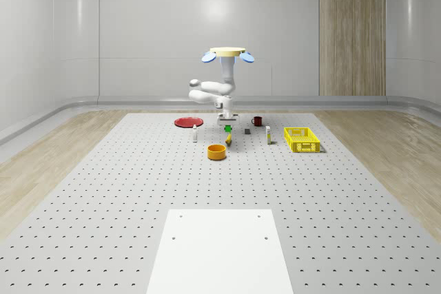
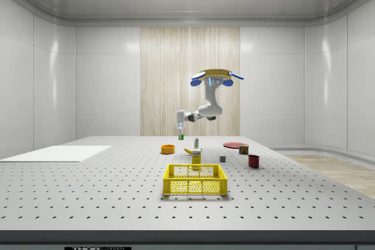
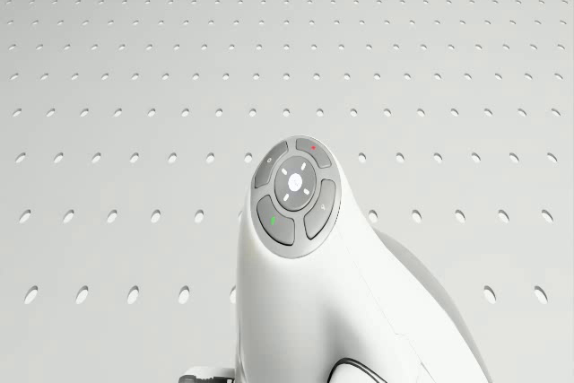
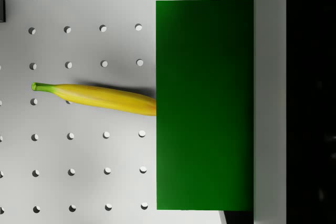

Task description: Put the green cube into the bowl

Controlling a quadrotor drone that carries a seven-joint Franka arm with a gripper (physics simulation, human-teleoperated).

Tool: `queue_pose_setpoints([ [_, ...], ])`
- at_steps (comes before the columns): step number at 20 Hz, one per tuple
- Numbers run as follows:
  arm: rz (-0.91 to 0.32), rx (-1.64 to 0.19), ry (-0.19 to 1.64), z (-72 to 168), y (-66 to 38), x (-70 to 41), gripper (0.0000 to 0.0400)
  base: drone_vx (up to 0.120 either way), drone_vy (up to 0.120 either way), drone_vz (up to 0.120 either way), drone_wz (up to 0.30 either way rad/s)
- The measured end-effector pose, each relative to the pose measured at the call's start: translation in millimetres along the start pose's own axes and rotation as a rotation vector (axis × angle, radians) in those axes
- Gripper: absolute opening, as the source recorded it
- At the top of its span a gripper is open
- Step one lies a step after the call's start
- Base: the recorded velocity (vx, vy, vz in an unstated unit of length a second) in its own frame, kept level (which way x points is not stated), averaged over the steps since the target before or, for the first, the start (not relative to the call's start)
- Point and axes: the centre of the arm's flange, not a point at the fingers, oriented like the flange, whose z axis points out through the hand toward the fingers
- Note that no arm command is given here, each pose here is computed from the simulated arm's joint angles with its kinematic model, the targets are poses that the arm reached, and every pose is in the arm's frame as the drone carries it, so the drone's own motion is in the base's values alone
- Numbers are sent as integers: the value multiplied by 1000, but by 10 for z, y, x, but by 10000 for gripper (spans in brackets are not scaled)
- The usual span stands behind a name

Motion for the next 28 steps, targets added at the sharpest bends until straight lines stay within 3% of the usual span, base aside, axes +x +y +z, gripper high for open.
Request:
queue_pose_setpoints([
  [16, -1, 0, 0, 0, 0, 0, 251, 120, -120, 0, 0],
  [25, -1, 0, 0, 0, 0, 0, 251, 102, 0, 0, 0],
  [28, -1, 0, 0, 0, 0, 0, 251, 27, 0, -93, 0],
])
